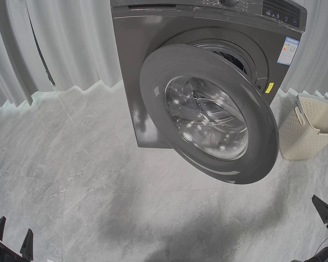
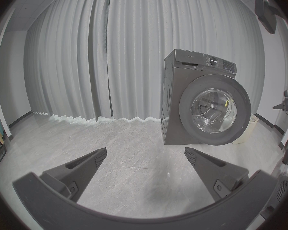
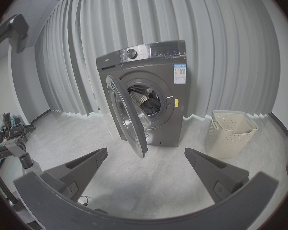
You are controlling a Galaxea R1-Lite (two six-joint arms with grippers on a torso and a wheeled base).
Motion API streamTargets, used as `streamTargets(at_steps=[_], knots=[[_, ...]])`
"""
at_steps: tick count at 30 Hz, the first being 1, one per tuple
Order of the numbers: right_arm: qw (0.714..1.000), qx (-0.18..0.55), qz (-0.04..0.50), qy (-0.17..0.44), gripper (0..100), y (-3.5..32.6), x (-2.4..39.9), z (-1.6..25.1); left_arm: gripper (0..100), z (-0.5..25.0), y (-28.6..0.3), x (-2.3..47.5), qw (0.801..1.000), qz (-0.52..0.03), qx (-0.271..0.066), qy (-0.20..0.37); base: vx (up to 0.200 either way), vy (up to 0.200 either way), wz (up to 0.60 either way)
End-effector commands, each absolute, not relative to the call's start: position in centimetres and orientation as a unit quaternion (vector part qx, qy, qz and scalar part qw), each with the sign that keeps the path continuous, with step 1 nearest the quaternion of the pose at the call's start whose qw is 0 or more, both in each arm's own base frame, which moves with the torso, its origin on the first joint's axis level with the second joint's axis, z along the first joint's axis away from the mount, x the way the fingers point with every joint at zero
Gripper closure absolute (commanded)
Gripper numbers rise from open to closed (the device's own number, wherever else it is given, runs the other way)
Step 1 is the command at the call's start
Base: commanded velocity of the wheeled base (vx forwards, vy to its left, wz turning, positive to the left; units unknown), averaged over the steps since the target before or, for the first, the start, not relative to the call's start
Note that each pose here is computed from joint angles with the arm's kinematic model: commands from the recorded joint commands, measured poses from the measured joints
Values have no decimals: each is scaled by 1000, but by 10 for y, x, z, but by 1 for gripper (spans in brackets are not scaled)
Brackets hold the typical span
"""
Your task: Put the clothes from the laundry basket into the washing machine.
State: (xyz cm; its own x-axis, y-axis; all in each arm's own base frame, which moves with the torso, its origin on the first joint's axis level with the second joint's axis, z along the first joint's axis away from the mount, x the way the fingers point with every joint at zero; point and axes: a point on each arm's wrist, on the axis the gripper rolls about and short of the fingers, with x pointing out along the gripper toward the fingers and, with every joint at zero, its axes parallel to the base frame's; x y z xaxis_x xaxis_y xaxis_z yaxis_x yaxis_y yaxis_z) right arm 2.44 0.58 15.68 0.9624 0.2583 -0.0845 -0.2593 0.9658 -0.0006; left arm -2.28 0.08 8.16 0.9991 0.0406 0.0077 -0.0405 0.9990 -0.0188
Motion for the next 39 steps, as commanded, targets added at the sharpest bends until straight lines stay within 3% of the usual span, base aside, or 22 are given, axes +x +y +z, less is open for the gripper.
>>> streamTargets(at_steps=[1,6,18,27,33,39], knots=[[976,-9,179,121,0,11,91,167,0,76,1,-23,1000,13,-1,2,0,0,0],[965,-10,222,137,0,23,102,169,0,76,0,-23,1000,7,-2,2,0,0,0],[956,-13,257,137,0,33,113,177,0,76,0,-22,1000,7,-2,2,0,-200,0],[936,-2,325,140,0,58,130,192,0,76,0,-23,1000,5,-1,1,0,-200,0],[923,19,367,116,0,83,147,193,0,76,0,-23,1000,5,-1,1,0,0,0],[924,16,366,111,0,97,163,187,0,76,0,-23,1000,5,-2,1,0,0,0]])
